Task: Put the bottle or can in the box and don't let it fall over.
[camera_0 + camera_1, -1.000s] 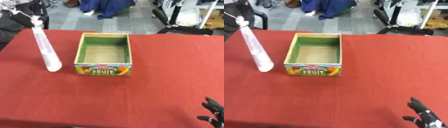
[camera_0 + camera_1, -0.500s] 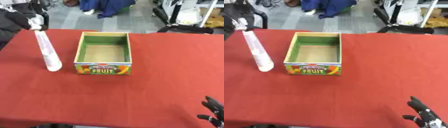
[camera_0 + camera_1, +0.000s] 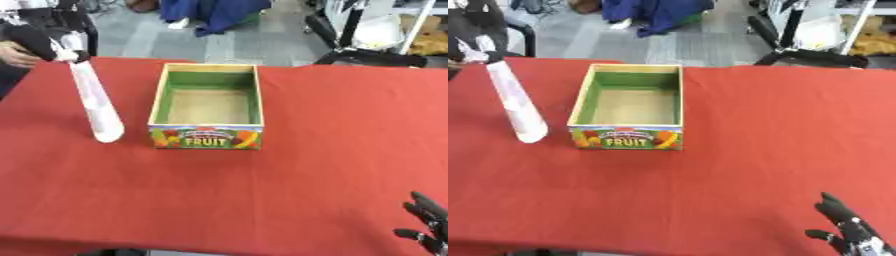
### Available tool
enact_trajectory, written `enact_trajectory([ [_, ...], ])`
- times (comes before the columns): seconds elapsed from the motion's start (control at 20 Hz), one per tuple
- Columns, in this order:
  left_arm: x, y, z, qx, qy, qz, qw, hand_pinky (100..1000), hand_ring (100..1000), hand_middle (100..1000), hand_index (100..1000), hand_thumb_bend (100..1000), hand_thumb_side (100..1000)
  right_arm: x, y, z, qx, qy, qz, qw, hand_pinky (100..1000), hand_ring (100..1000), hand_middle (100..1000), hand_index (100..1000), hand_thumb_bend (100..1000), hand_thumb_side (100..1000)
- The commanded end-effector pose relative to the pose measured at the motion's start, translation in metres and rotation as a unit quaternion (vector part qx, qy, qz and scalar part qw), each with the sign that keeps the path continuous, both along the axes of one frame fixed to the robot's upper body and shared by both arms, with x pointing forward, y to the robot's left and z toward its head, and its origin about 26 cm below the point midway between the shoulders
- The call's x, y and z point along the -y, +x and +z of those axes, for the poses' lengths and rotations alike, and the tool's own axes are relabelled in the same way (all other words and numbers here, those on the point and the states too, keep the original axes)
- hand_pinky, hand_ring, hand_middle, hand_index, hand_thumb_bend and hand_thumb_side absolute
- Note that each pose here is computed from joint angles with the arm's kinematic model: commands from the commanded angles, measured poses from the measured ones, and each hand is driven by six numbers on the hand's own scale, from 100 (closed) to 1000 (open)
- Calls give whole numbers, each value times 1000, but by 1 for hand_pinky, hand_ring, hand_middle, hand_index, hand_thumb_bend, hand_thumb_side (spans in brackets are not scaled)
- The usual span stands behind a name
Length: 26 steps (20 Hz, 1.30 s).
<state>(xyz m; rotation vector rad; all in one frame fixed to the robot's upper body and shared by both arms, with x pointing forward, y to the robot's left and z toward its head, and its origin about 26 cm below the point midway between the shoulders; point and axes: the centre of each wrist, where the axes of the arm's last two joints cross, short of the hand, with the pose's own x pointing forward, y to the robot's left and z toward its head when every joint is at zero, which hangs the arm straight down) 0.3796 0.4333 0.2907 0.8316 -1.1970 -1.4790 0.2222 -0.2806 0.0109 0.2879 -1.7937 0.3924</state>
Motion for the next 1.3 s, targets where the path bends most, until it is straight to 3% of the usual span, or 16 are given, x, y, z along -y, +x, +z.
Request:
enact_trajectory([
  [0.05,-8,-9,22,12,30,14,999,794,742,634,806,253,241,5,1,5,8,-11,-1,1000,738,1000,1000,900,100,852],
  [0.7,-17,-16,15,-16,61,33,997,796,745,634,801,213,203,5,2,5,8,-11,-2,1000,738,1000,1000,900,100,853],
  [1.3,-16,-15,12,3,39,28,999,769,681,549,722,100,197,5,2,5,8,-11,-2,1000,738,1000,1000,900,100,853],
])
